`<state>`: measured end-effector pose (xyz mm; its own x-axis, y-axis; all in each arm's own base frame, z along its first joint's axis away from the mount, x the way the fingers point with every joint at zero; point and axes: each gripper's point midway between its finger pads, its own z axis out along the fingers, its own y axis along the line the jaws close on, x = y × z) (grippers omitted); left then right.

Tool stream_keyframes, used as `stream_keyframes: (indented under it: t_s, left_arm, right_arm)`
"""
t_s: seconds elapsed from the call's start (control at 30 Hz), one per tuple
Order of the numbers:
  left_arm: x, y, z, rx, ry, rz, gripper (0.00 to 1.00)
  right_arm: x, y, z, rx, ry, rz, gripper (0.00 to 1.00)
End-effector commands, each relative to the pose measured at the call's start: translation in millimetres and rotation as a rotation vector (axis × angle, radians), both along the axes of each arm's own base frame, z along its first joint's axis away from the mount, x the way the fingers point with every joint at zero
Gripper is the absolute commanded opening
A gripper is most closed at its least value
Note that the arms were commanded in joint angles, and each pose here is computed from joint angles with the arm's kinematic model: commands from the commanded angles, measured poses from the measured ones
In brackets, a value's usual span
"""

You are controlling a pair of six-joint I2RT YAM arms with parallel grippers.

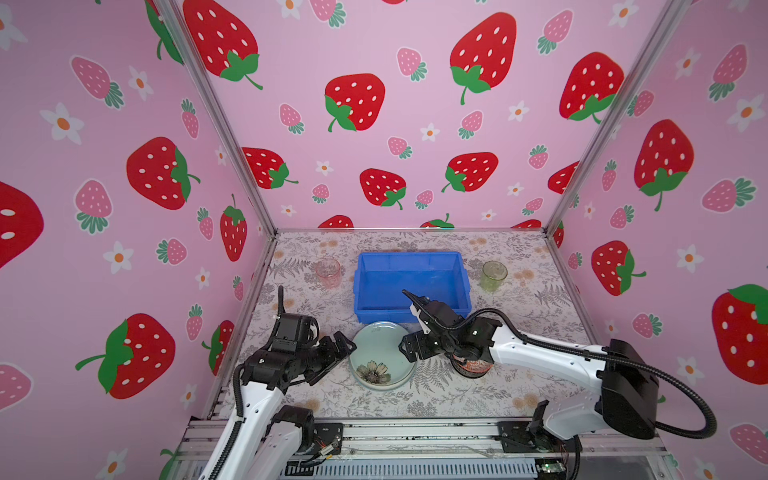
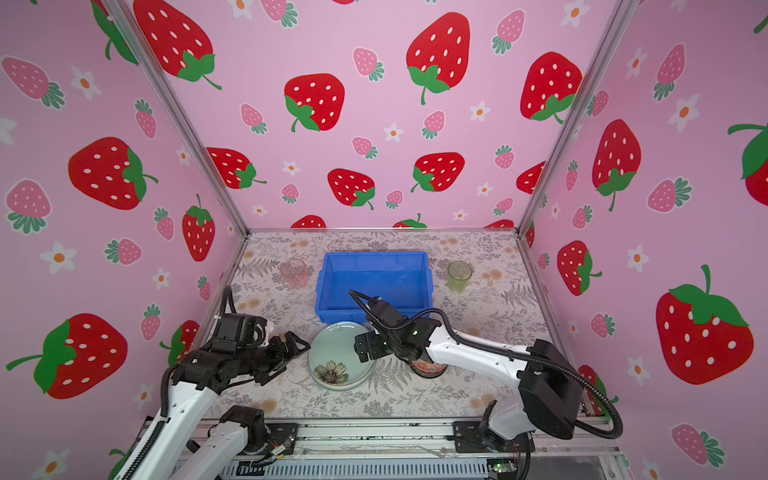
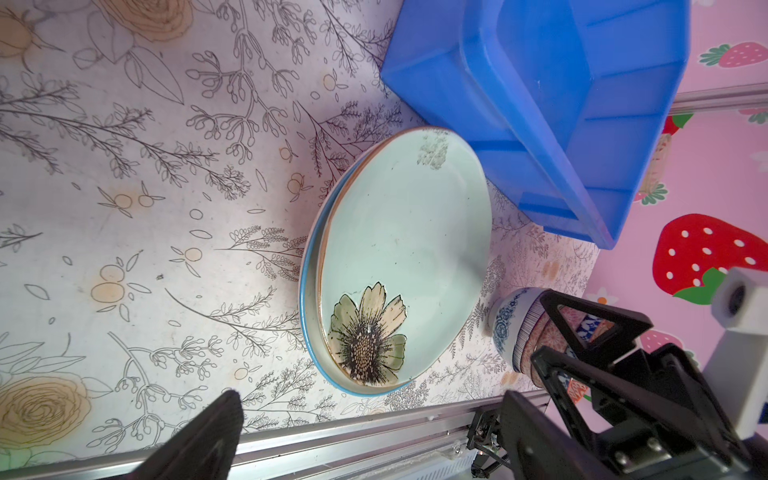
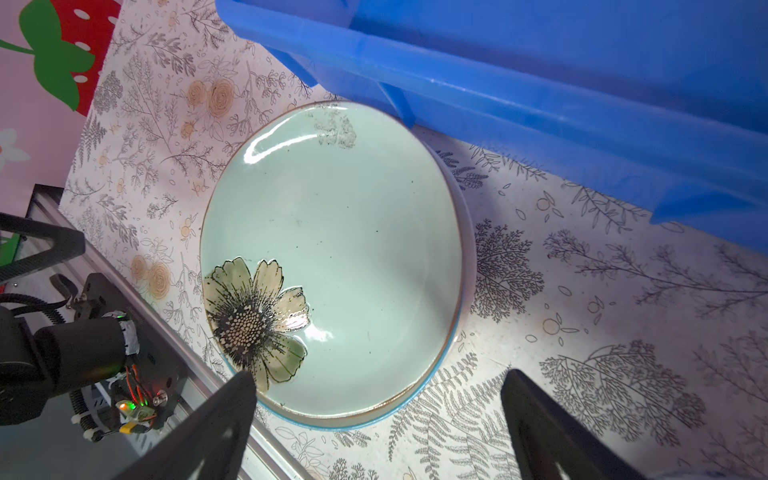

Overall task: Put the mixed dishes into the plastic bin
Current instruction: 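Lower the right gripper onto the green plate rim and pinch its edge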

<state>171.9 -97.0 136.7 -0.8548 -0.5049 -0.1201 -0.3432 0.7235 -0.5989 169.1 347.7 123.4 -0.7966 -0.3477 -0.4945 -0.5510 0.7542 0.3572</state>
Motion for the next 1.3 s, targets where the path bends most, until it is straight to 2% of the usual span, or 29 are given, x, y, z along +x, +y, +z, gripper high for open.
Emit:
stream_keyframes:
  t_s: [0.0, 0.27, 0.63, 1.27]
  left_arm:
    - [4, -1, -8, 0.001, 0.019, 0.01, 0.99]
    - [15, -6, -15, -0.006, 0.037, -0.016, 0.99]
    - [22, -8, -25, -0.01, 0.045, -0.023, 0.99]
    - [25, -6, -38, 0.012, 0.056, -0.025, 0.99]
  right_arm:
    - [0, 10, 1, -0.002, 0.016, 0.008, 0.95]
    - [6, 21, -23, -0.044, 0.06, 0.037, 0.93]
    - [15, 32, -36, -0.038, 0.113, 0.068, 0.92]
    - [18, 31, -53, -0.081, 0.117, 0.069, 0.93]
